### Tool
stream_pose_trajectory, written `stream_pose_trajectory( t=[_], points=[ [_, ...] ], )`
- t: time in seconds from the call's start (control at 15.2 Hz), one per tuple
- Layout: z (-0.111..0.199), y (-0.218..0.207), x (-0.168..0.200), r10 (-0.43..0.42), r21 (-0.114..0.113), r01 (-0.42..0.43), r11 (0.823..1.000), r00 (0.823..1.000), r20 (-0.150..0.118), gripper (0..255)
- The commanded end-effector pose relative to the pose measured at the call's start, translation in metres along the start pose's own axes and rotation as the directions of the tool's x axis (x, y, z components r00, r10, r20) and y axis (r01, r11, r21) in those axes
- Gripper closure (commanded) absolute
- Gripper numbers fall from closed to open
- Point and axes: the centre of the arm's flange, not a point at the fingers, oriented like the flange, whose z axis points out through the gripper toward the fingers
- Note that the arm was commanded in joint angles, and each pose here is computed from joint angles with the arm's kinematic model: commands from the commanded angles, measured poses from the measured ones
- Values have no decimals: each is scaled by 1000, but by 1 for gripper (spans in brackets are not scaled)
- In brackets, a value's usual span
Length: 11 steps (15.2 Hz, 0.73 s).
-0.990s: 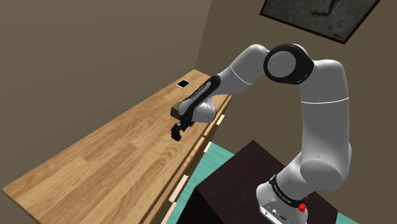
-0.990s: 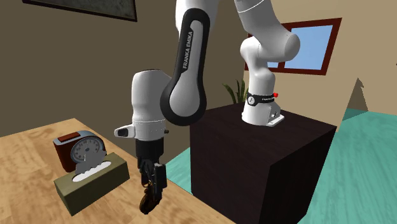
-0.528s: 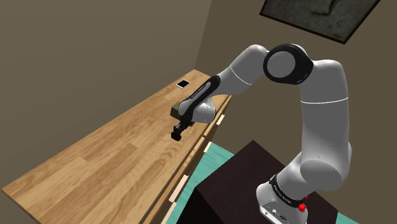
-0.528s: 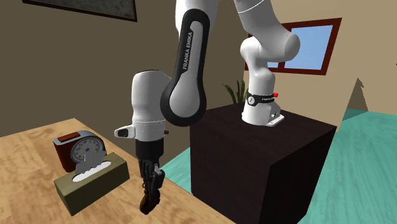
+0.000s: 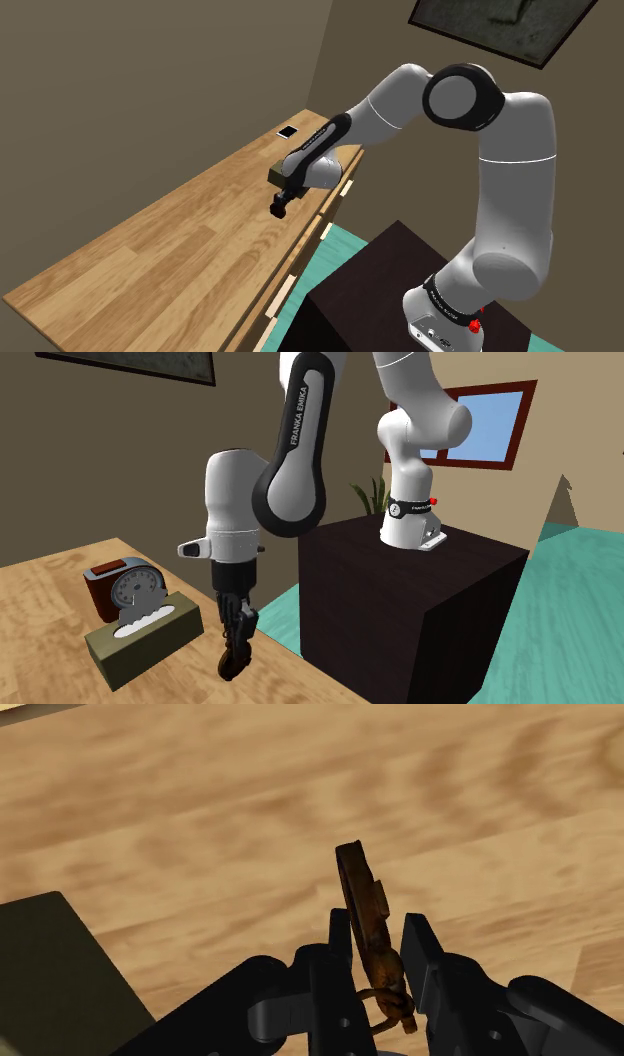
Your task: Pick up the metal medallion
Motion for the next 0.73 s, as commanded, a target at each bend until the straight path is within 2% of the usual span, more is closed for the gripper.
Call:
stream_pose_trajectory(
  t=[0.0,0.66],
  points=[
    [-10,-2,2,0,0,0,1000,1000,0,255],
    [-57,-11,10,0,0,0,1000,1000,0,255]
  ],
)
